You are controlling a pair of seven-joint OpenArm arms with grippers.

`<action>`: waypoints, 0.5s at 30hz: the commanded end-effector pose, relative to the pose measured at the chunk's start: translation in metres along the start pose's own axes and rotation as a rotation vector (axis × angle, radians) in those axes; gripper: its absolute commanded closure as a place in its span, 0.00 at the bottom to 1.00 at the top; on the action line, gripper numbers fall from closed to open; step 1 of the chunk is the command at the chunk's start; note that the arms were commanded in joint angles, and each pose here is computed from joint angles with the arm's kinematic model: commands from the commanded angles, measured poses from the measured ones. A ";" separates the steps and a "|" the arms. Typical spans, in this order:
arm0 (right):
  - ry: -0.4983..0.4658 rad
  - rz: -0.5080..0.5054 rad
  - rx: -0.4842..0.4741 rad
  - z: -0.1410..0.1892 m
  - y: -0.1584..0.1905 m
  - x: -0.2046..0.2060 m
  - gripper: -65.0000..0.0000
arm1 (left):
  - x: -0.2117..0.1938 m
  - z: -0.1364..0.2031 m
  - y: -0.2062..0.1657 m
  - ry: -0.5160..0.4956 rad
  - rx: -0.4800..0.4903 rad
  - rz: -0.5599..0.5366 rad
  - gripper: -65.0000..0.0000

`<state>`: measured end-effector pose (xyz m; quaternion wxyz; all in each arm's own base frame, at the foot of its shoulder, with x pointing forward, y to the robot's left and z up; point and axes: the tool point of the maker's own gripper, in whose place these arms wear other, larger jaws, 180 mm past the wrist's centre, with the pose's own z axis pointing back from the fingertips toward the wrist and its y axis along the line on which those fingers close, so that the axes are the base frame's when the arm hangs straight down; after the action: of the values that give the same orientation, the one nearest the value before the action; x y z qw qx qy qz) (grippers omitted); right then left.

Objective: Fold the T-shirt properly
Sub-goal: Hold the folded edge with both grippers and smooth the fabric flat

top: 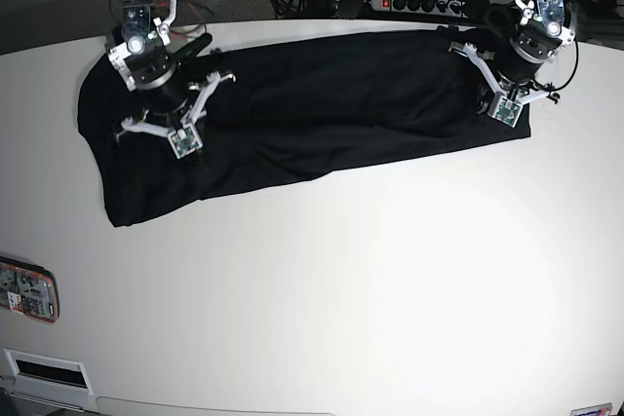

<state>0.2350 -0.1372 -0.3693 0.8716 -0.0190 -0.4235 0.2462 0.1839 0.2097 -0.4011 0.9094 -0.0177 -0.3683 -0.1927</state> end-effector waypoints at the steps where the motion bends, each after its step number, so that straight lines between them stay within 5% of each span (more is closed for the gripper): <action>1: -0.027 0.006 -0.010 0.004 -0.001 0.006 1.00 | 0.010 0.004 0.007 -0.033 0.013 -0.014 1.00; 15: -0.025 -0.024 -0.051 0.010 -0.004 -0.001 1.00 | 0.002 0.029 0.032 -0.008 0.087 -0.046 1.00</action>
<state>0.2219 -0.1420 -0.3751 0.8790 -0.0279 -0.4192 0.2254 0.1733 0.2398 -0.3840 0.9094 0.0217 -0.3665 -0.1954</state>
